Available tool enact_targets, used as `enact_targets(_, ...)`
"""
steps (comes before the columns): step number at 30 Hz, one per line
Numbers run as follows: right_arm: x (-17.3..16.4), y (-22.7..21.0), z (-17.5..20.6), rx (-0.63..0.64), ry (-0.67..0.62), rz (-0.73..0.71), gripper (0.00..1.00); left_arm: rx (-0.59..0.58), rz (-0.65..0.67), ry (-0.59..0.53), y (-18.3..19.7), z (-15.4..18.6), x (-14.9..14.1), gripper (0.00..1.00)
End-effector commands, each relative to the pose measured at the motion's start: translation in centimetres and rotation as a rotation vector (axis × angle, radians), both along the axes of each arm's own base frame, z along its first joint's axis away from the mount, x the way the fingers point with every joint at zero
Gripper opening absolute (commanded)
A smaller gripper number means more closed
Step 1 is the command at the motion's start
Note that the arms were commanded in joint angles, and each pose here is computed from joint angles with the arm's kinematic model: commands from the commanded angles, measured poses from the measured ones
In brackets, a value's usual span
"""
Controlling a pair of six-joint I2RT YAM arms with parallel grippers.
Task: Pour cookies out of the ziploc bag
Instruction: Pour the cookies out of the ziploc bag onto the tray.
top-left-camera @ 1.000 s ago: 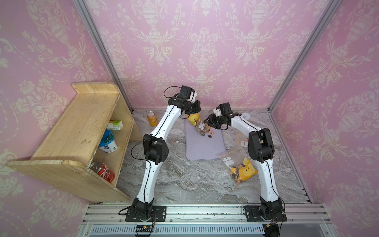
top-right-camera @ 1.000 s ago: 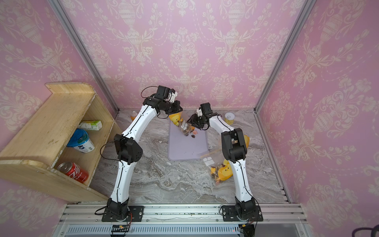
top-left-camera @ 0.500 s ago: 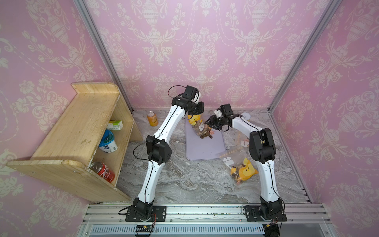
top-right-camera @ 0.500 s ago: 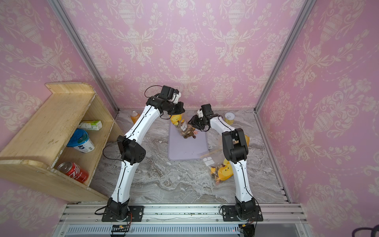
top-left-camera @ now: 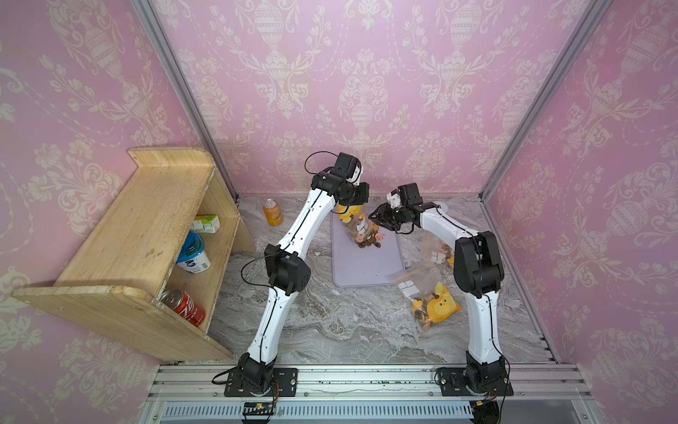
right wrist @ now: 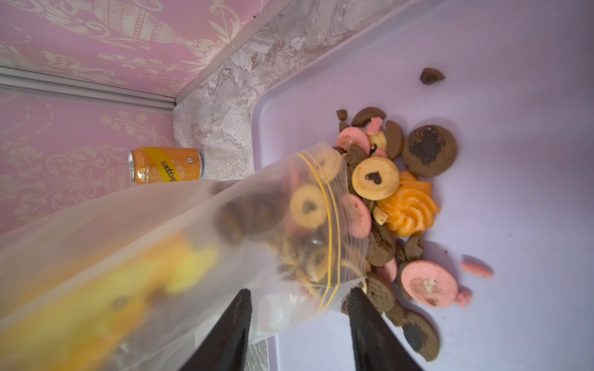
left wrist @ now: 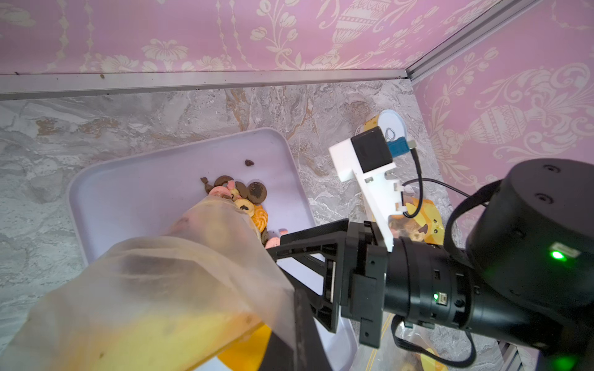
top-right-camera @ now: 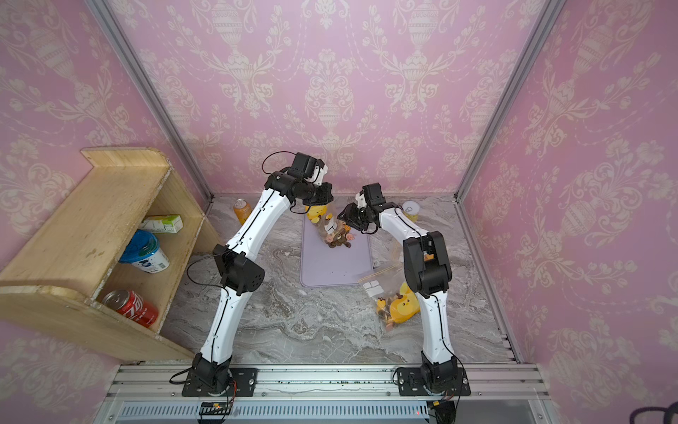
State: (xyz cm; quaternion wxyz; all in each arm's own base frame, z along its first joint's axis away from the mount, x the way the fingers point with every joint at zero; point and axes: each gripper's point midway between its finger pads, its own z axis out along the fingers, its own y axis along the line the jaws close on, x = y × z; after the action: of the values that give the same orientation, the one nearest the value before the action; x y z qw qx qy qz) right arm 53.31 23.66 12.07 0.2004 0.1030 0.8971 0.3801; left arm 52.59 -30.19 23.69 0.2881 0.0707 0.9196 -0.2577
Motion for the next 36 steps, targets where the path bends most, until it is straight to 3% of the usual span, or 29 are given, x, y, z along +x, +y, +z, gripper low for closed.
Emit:
enact_targets(1, -0.2, -0.6, 1.6, -0.006, -0.033, -0.009, 0.51, 0.037, -0.017, -0.057, -0.4, 2.0, -0.9, 0.0)
enact_targets(8, -0.5, -0.6, 1.9, 0.006, -0.036, -0.011, 0.51, 0.05, -0.02, -0.033, -0.7, 0.8, -1.0, 0.0)
enact_targets(15, -1.1, -0.9, 2.7, -0.006, -0.05, -0.01, 0.51, 0.013, -0.027, -0.065, -1.9, 2.4, -1.4, 0.0)
enact_targets(23, -3.2, -2.9, 2.6, -0.065, -0.056, -0.024, 0.56, 0.003, -0.049, 0.005, -4.2, -1.4, -1.4, 0.0)
enact_targets(36, -7.8, -6.2, 3.5, -0.119, -0.067, -0.062, 0.75, -0.068, -0.062, 0.036, -7.3, -3.1, -1.4, 0.0)
